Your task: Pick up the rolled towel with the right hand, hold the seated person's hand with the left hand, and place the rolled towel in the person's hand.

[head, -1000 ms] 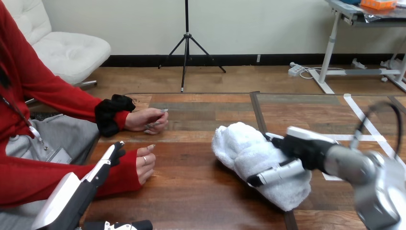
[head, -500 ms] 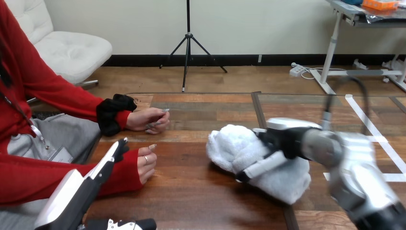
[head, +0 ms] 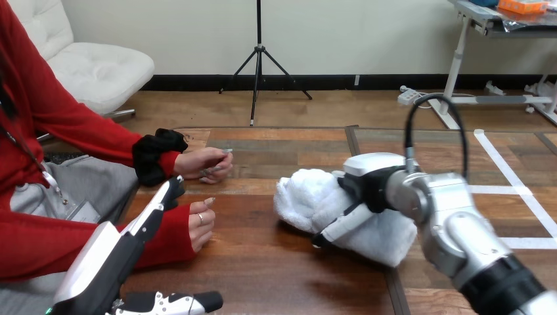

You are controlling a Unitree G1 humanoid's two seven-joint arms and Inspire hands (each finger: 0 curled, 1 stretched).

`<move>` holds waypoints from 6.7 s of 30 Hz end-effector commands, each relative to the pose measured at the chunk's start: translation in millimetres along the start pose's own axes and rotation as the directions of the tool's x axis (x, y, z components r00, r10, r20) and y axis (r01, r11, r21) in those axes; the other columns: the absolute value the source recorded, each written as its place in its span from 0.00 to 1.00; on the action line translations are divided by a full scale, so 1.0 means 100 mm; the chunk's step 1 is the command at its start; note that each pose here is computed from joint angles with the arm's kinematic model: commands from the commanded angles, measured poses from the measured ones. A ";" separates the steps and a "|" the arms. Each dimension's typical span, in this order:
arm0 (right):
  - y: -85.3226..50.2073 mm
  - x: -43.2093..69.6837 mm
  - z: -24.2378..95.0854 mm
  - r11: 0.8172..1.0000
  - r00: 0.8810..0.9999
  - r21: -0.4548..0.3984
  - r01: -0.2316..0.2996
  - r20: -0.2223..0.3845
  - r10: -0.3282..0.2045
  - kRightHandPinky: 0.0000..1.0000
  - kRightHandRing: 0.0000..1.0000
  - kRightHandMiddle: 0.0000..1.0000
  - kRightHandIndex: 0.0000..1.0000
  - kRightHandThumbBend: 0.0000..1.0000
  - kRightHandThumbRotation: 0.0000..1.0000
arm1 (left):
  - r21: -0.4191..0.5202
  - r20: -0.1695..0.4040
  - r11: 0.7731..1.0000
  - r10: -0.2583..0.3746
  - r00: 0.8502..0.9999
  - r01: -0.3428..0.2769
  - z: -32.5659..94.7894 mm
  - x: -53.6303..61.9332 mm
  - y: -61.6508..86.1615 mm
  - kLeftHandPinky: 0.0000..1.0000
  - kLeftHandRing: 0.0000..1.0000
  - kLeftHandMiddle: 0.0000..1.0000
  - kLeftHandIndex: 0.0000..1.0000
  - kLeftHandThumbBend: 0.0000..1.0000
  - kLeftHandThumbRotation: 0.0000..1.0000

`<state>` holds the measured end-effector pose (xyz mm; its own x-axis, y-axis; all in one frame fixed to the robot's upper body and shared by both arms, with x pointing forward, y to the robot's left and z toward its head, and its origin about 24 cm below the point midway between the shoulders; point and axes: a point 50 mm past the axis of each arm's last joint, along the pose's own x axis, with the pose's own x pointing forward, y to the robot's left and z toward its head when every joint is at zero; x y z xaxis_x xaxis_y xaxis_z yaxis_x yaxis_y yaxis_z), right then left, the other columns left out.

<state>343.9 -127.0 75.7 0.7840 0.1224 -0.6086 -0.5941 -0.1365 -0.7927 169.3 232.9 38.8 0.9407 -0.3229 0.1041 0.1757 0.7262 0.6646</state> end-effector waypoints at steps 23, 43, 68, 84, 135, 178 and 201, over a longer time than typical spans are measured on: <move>-0.01 0.16 -0.03 0.950 0.961 0.176 0.260 0.051 -0.272 0.29 0.40 0.50 0.58 0.99 0.04 | -0.001 0.107 0.998 0.057 0.993 -0.057 0.18 0.12 0.05 0.94 0.93 0.95 1.00 1.00 0.46; 0.11 0.14 -0.21 0.784 0.906 0.535 0.314 0.078 -0.416 0.35 0.42 0.45 0.43 0.88 0.00 | 0.007 0.099 0.997 0.074 0.992 -0.076 0.19 0.09 0.06 0.94 0.92 0.94 1.00 1.00 0.47; 0.26 -0.02 -0.47 0.481 0.786 0.811 0.333 0.043 -0.617 0.34 0.39 0.45 0.44 0.87 0.00 | -0.001 0.106 0.996 0.084 0.991 -0.084 0.17 0.07 0.10 0.94 0.93 0.95 1.00 1.00 0.46; 0.44 -0.09 -0.58 0.265 0.712 0.923 0.281 -0.015 -0.702 0.24 0.29 0.40 0.46 0.87 0.02 | 0.002 0.102 0.996 0.092 0.991 -0.093 0.15 0.06 0.14 0.92 0.92 0.94 1.00 1.00 0.49; 0.98 -0.06 -0.45 0.017 0.686 0.994 0.105 -0.060 -0.725 0.24 0.28 0.39 0.45 0.88 0.06 | 0.211 0.027 0.972 0.097 0.995 -0.101 0.11 0.19 0.34 0.82 0.89 0.91 0.97 1.00 0.48; 1.00 -0.32 -0.38 -0.003 0.581 0.998 0.063 -0.039 -0.813 0.22 0.26 0.36 0.45 0.88 0.08 | 0.511 -0.107 0.859 0.087 0.990 -0.020 -0.17 0.53 0.95 0.78 0.89 0.93 0.94 1.00 0.35; 1.00 -0.41 -0.36 -0.022 0.546 0.999 0.048 -0.044 -0.837 0.23 0.28 0.39 0.44 0.88 0.12 | 0.562 -0.198 0.819 -0.002 0.980 0.115 -0.28 0.69 1.06 0.74 0.82 0.87 0.89 1.00 0.34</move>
<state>247.0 -179.5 -5.4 0.9677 0.1626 0.1928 -0.1550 0.9864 -0.0541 245.3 303.6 77.8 0.9829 -0.1772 -0.0502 0.0986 0.2756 0.9562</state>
